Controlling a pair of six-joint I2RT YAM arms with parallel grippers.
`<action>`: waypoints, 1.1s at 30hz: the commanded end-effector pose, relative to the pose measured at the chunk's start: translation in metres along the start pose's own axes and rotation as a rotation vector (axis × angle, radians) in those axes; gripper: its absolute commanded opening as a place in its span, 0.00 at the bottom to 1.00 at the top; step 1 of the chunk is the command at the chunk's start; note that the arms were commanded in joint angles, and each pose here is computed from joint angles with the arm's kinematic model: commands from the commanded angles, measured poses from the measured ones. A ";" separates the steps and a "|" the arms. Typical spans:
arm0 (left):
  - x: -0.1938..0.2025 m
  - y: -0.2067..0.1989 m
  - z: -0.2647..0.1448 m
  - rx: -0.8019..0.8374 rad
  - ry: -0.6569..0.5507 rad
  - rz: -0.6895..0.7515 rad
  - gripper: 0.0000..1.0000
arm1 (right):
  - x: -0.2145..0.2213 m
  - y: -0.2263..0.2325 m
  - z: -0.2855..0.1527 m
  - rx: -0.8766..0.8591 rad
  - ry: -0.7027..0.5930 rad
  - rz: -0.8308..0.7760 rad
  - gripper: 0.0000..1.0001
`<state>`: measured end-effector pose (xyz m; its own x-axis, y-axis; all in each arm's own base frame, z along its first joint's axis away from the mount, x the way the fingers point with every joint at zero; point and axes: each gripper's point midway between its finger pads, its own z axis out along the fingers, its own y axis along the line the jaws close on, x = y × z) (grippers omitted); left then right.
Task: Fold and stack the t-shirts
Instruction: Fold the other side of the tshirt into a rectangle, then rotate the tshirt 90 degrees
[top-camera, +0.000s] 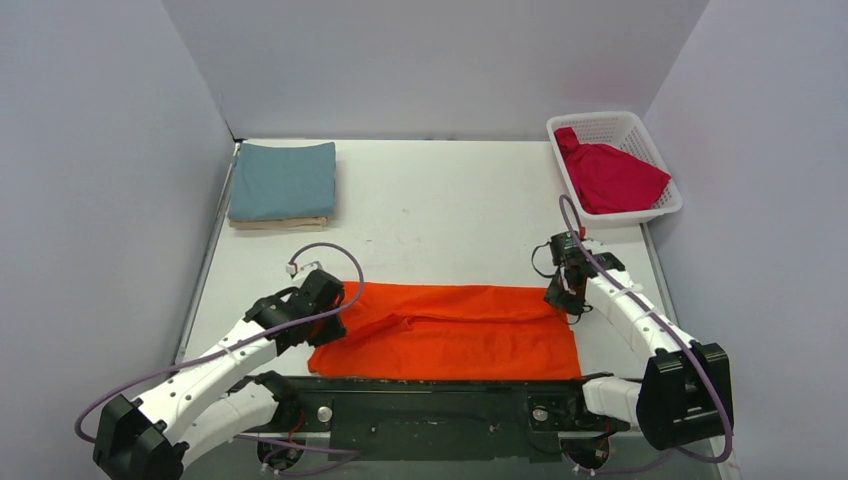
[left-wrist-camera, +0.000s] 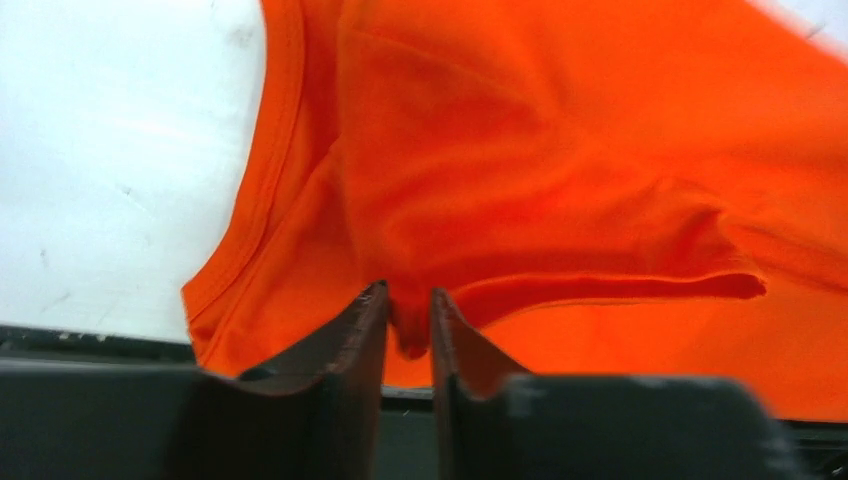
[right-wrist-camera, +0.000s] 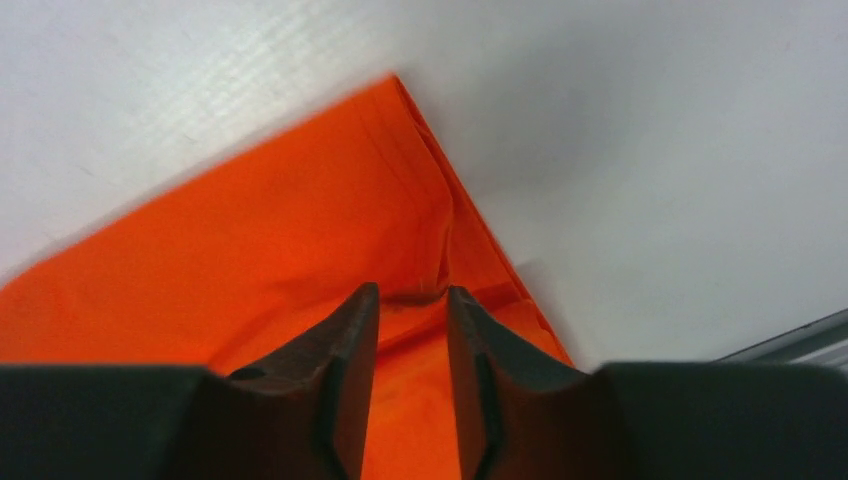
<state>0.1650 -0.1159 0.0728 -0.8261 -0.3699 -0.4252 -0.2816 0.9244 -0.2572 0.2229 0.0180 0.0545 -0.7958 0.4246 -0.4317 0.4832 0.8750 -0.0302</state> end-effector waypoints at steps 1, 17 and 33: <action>0.026 0.021 -0.012 -0.068 0.089 -0.080 0.44 | 0.028 -0.027 -0.005 0.069 0.036 0.001 0.31; -0.022 -0.083 0.003 0.221 0.025 -0.020 0.87 | 0.020 0.083 -0.034 -0.448 0.075 0.002 0.88; -0.078 -0.074 0.136 -0.042 0.101 -0.074 0.89 | 0.067 0.077 0.032 -0.289 0.248 -0.150 0.87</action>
<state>0.2741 -0.1729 0.0273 -0.8564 -0.4489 -0.2551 -0.3788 0.8820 -0.2803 0.2399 0.1155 0.0141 -0.9007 0.3443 -0.2649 0.2800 0.9263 0.2520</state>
